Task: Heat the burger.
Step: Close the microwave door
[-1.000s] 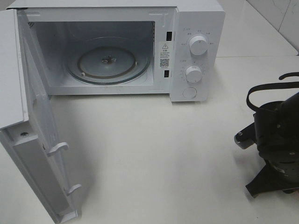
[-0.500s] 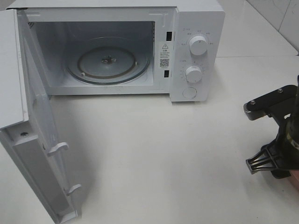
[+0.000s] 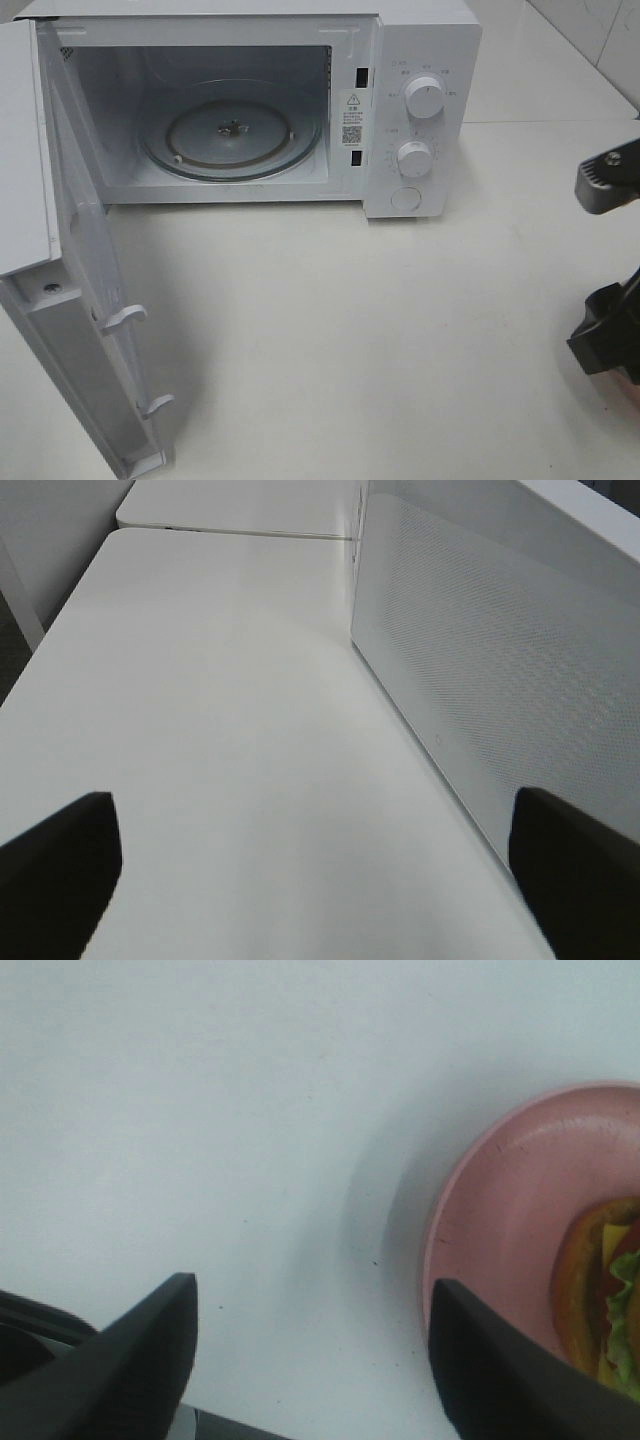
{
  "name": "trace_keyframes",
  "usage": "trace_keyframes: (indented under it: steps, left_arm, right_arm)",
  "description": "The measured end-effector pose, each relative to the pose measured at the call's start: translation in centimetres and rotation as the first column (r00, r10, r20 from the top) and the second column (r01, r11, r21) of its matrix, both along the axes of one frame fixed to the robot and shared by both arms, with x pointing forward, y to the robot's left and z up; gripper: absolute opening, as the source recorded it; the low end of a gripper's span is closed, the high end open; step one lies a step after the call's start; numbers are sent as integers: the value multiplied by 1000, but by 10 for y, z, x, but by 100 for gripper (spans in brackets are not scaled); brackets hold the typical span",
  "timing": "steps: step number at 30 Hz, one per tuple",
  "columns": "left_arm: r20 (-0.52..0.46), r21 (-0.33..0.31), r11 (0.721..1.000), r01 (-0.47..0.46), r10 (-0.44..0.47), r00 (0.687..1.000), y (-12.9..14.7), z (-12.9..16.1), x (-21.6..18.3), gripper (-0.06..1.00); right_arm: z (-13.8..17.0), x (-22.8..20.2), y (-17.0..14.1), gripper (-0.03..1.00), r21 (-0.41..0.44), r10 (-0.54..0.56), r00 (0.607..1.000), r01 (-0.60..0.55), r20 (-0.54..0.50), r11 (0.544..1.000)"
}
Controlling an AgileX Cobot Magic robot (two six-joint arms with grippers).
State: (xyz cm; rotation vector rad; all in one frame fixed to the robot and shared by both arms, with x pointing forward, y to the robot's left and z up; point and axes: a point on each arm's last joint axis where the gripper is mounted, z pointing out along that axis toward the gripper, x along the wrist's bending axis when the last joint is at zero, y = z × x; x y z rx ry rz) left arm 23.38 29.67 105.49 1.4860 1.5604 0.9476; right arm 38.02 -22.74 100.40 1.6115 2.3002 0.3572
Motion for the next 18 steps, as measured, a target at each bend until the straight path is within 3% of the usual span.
trace_keyframes:
  steps: [7, 18]
  left_arm:
    - [0, 0, 1000, 0, 0, 1000, 0, 0, 0, 97]
    - [0, 0, 1000, 0, 0, 1000, 0, 0, 0, 97]
  right_arm:
    - [28, -36, -18, 78, 75, 44, 997, -49, 68, 996]
    - [41, -75, -46, 77, 92, 8, 995, -17, 98, 996]
